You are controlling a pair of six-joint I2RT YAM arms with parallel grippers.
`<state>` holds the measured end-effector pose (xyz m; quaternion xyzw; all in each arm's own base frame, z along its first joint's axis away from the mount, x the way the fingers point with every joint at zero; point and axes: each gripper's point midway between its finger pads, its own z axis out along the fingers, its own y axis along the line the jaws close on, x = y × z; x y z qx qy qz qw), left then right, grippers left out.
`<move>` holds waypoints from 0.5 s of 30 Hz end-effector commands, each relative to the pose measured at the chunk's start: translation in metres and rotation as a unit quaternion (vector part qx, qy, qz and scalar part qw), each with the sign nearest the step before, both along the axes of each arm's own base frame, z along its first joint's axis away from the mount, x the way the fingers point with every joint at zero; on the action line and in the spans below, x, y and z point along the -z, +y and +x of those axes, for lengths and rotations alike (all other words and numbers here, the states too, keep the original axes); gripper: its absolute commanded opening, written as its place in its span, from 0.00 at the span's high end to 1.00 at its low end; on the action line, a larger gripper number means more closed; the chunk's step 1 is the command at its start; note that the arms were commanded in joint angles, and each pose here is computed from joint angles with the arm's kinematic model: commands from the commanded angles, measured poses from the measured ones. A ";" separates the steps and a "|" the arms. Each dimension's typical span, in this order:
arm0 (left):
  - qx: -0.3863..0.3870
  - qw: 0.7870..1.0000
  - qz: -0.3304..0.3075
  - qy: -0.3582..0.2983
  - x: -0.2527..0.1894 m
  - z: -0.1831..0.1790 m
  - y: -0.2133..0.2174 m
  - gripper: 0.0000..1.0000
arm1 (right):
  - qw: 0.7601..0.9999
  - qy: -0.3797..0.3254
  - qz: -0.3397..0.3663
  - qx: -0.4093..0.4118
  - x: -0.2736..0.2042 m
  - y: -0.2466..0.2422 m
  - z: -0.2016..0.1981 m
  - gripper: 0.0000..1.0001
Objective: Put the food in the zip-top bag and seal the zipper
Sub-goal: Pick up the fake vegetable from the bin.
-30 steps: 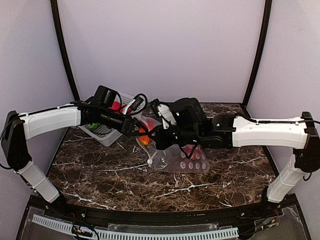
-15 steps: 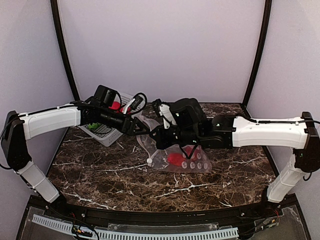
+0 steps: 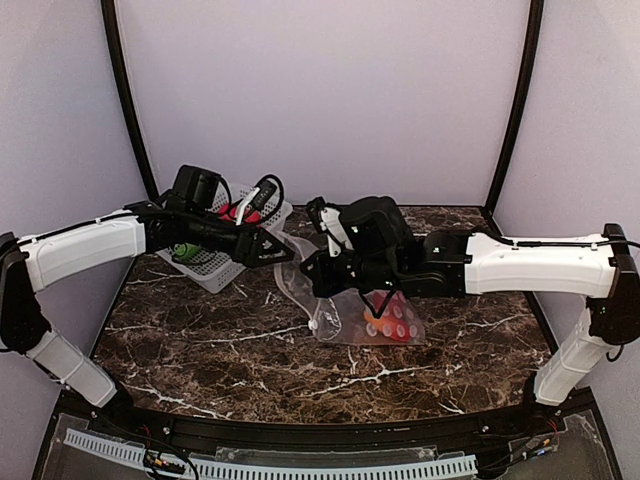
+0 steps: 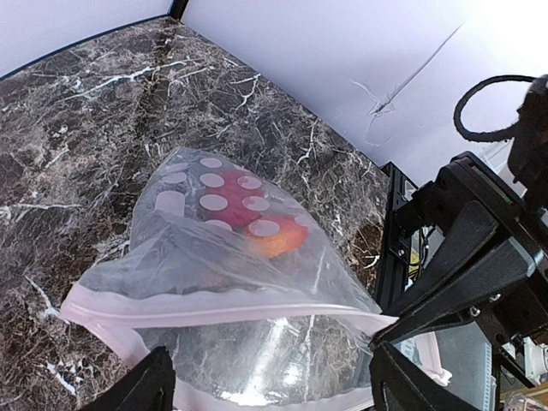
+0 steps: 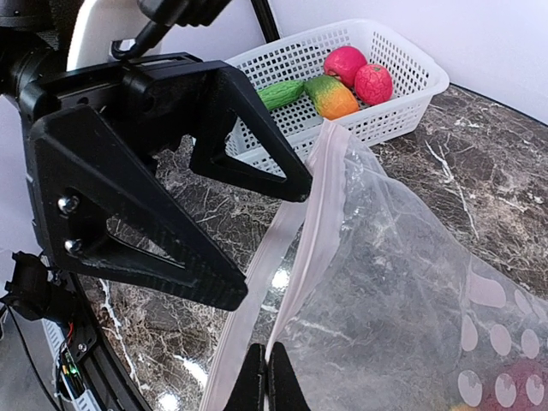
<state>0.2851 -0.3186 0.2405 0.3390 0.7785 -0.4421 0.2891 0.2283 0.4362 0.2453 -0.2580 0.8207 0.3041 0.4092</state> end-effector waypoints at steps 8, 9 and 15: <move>-0.087 0.987 -0.045 -0.123 -0.060 0.020 0.053 0.17 | 1.000 -0.008 0.016 0.016 -0.016 -0.011 0.003 1.00; -0.105 0.986 -0.045 -0.122 -0.060 0.026 0.061 0.16 | 1.000 -0.008 0.016 0.016 -0.015 -0.011 0.003 1.00; -0.260 0.959 0.057 -0.101 -0.030 0.084 0.130 0.16 | 1.000 -0.010 0.017 0.020 -0.017 -0.012 0.004 1.00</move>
